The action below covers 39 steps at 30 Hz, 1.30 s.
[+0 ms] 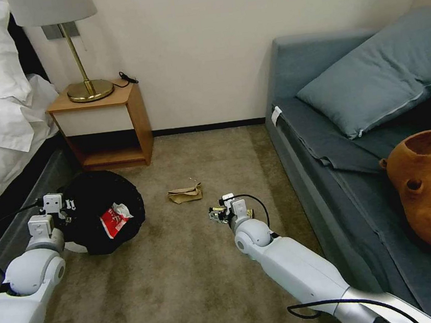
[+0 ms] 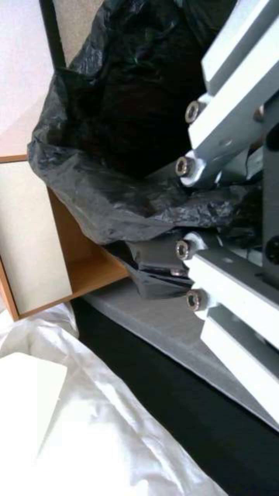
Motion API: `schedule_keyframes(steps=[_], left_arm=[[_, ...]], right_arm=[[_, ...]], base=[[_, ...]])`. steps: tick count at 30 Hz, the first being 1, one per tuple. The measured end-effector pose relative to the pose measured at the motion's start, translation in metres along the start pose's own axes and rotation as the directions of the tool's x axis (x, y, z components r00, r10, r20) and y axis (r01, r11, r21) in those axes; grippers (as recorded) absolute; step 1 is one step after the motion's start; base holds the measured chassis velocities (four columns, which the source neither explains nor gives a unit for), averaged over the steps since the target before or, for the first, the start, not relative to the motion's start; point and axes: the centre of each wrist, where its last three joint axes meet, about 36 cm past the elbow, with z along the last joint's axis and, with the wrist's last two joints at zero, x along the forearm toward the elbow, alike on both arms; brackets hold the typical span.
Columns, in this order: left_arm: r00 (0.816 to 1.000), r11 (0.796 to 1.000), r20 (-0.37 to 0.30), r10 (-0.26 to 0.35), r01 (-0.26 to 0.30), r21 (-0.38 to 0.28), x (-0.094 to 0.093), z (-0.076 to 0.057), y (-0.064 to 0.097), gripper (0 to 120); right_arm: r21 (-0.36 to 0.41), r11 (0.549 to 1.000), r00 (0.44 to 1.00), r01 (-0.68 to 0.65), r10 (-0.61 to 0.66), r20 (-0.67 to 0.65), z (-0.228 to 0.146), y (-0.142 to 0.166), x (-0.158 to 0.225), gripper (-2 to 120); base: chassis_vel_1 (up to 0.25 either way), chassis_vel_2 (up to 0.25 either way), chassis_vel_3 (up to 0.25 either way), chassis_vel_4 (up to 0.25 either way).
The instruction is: Pick up the trash bin, then pick up the garbage on the floor and place it into the trash bin.
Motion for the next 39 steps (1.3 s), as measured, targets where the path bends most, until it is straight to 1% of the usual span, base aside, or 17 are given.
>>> schedule_keyframes(steps=[14, 21, 27, 39], left_arm=[[1.000, 1.000, -0.004, 0.001, -0.001, 0.001, 0.001, 0.003, 0.001, 4], [1.000, 1.000, -0.010, -0.001, 0.001, 0.000, 0.006, 0.006, 0.002, 4], [1.000, 1.000, -0.011, 0.004, -0.004, 0.001, 0.009, 0.008, -0.002, 4], [1.000, 1.000, -0.006, 0.006, -0.006, 0.002, 0.011, 0.007, -0.006, 4]], right_arm=[[0.008, 1.000, 1.000, 0.006, -0.006, -0.003, 0.003, 0.004, 0.000, 100], [0.012, 1.000, 1.000, 0.009, -0.009, -0.001, 0.005, 0.004, 0.000, 100], [0.014, 1.000, 1.000, 0.012, -0.012, -0.001, 0.009, 0.003, 0.001, 100], [0.019, 1.000, 1.000, 0.023, -0.023, -0.003, 0.012, 0.001, 0.001, 100]], base=[[-0.022, 0.025, 0.023, -0.024], [-0.031, 0.031, 0.033, -0.030], [-0.057, 0.046, 0.062, -0.052], [-0.075, 0.071, 0.074, -0.077]])
